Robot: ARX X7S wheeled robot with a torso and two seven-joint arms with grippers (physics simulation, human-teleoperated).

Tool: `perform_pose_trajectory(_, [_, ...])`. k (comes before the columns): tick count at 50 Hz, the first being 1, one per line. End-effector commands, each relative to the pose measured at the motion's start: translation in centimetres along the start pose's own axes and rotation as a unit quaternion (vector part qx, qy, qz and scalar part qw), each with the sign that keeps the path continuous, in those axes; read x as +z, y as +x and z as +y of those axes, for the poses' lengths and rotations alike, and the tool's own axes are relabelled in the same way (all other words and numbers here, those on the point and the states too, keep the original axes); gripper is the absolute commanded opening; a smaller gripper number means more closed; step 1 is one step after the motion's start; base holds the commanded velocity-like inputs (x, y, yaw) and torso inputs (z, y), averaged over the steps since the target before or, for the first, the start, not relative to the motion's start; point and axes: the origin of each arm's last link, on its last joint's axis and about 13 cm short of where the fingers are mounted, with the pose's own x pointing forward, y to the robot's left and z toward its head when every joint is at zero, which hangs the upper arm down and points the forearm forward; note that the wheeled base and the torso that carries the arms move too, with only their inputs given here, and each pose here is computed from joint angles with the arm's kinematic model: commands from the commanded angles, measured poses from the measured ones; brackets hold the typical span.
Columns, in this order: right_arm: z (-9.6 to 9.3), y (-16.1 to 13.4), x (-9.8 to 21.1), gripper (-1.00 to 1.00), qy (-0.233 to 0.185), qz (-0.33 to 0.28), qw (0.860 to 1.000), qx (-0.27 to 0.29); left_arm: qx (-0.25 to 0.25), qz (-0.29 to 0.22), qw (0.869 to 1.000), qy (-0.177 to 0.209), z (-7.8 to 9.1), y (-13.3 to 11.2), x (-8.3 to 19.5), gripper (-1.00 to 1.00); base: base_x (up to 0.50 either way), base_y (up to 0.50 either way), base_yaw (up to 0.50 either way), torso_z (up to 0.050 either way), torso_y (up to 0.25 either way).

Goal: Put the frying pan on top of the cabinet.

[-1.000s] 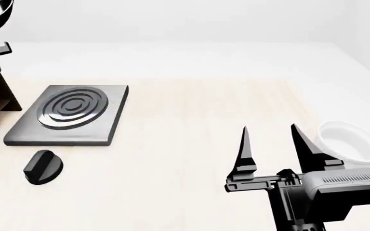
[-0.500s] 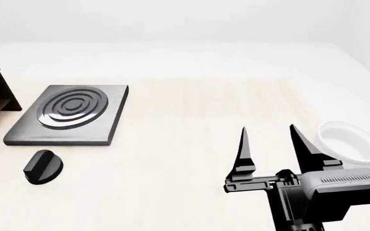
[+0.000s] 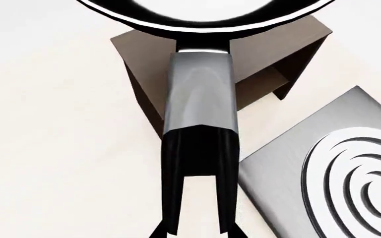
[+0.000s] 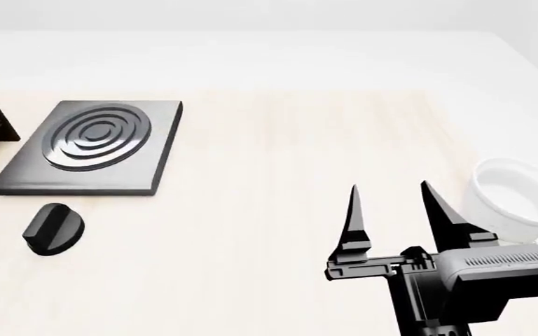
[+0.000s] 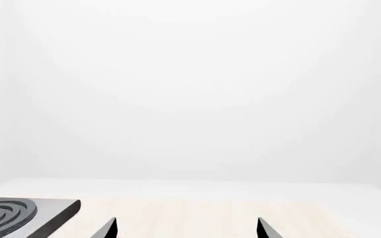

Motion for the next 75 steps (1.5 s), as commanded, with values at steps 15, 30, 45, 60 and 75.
perform_pose_trajectory(15, [0.1, -0.1, -0.1, 1.0, 0.002, 0.001, 1.0, 0.002, 0.013, -0.034, 0.999, 0.013, 0.0, -0.5, 0.7, -1.0, 0.0, 0.0, 0.0, 0.0, -0.15])
perform_pose_trajectory(30, [0.1, -0.1, -0.3, 1.0, 0.004, 0.003, 1.0, 0.003, -0.008, -0.041, 0.998, 0.036, -1.0, -1.0, 0.5, -1.0, 0.0, 0.0, 0.0, 0.0, -0.083])
perform_pose_trajectory(45, [0.1, -0.2, -0.4, 1.0, 0.004, 0.005, 1.0, 0.005, -0.001, -0.05, 0.999, -0.002, -0.5, -0.9, 1.1, -1.0, 0.0, 0.0, 0.0, 0.0, 0.0])
perform_pose_trajectory(60, [0.1, -0.2, -0.5, 1.0, 0.005, 0.006, 1.0, 0.004, 0.016, -0.052, 0.998, -0.015, -0.2, -0.7, 1.2, -1.0, 0.0, 0.0, 0.0, 0.0, -0.176])
perform_pose_trajectory(75, [0.1, -0.3, -0.5, 1.0, 0.005, 0.009, 1.0, 0.005, 0.028, -0.048, 0.997, -0.048, 0.3, -0.5, 1.6, 1.0, 0.0, 0.0, 0.0, 0.0, -0.044])
